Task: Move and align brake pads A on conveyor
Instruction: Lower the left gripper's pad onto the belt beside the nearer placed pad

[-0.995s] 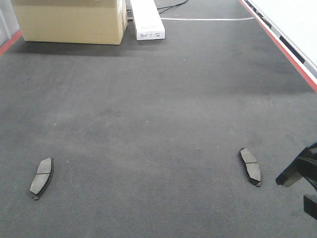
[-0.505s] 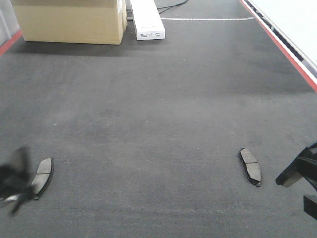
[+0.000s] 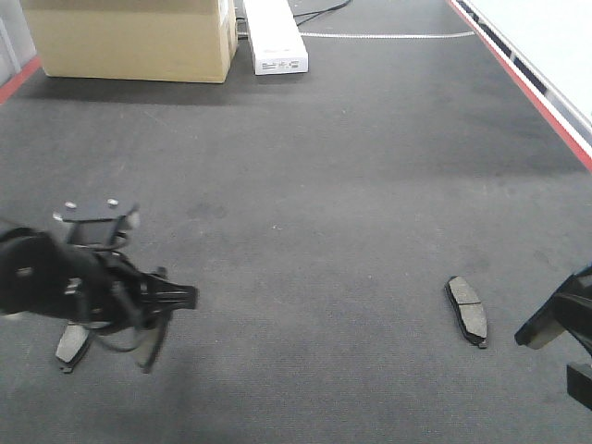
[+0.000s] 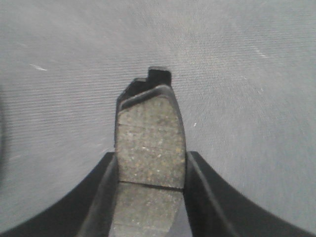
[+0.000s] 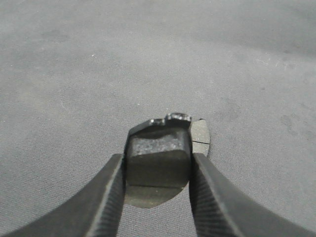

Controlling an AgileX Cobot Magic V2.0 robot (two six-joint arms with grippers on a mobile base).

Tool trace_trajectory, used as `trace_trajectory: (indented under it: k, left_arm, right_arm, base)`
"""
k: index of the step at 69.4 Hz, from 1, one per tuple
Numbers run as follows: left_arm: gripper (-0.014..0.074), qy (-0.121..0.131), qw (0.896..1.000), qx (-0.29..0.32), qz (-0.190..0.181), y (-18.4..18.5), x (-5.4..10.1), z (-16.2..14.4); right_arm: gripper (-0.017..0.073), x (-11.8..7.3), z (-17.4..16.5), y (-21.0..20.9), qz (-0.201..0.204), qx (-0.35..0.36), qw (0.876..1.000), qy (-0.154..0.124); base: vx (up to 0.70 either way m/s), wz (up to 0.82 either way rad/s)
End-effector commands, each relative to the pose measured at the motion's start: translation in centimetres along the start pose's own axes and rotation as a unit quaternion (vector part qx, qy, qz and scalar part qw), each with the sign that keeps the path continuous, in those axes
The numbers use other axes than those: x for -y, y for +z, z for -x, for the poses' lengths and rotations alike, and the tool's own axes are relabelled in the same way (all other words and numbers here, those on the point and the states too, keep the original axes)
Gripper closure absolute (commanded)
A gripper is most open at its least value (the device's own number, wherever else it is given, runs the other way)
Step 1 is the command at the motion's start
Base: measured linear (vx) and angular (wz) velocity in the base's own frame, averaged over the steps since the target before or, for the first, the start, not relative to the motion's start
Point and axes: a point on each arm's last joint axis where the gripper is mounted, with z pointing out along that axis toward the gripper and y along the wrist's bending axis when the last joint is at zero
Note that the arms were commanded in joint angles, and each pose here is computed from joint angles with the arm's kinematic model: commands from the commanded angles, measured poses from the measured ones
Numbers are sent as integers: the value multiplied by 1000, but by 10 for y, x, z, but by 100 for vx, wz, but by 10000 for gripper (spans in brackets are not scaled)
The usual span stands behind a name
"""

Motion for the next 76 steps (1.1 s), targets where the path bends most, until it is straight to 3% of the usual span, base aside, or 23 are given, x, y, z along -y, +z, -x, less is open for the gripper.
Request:
trace_trajectory:
  k: [1, 11, 36, 46, 58, 63, 76]
  left_arm:
    - [522, -19, 998, 45, -27, 2, 10, 20]
    - [430, -31, 999, 19, -23, 25, 12, 25]
    - [124, -25, 1000, -12, -10, 63, 14, 32]
    - [116, -18, 1000, 16, -19, 35, 17, 38]
    - [132, 13, 997, 71, -28, -21, 19, 39]
    - [134, 31, 994, 97, -29, -41, 18, 31]
    - [134, 32, 989, 138, -44, -84, 6, -1]
  right_arm:
    - [564, 0, 16, -6, 1, 60, 998, -5]
    - [564, 0, 16, -6, 1, 60, 998, -5]
    - [564, 0, 16, -6, 1, 60, 998, -5]
    - [564, 0, 16, -6, 1, 60, 998, -5]
    - [564, 0, 16, -6, 1, 59, 998, -5]
    - [564, 0, 16, -6, 1, 58, 998, -5]
    - [564, 0, 16, -6, 1, 58, 998, -5]
  base:
    - [0, 0]
    - [0, 0]
    - [0, 0]
    - [0, 0]
    - [0, 0]
    - [0, 0]
    - [0, 0]
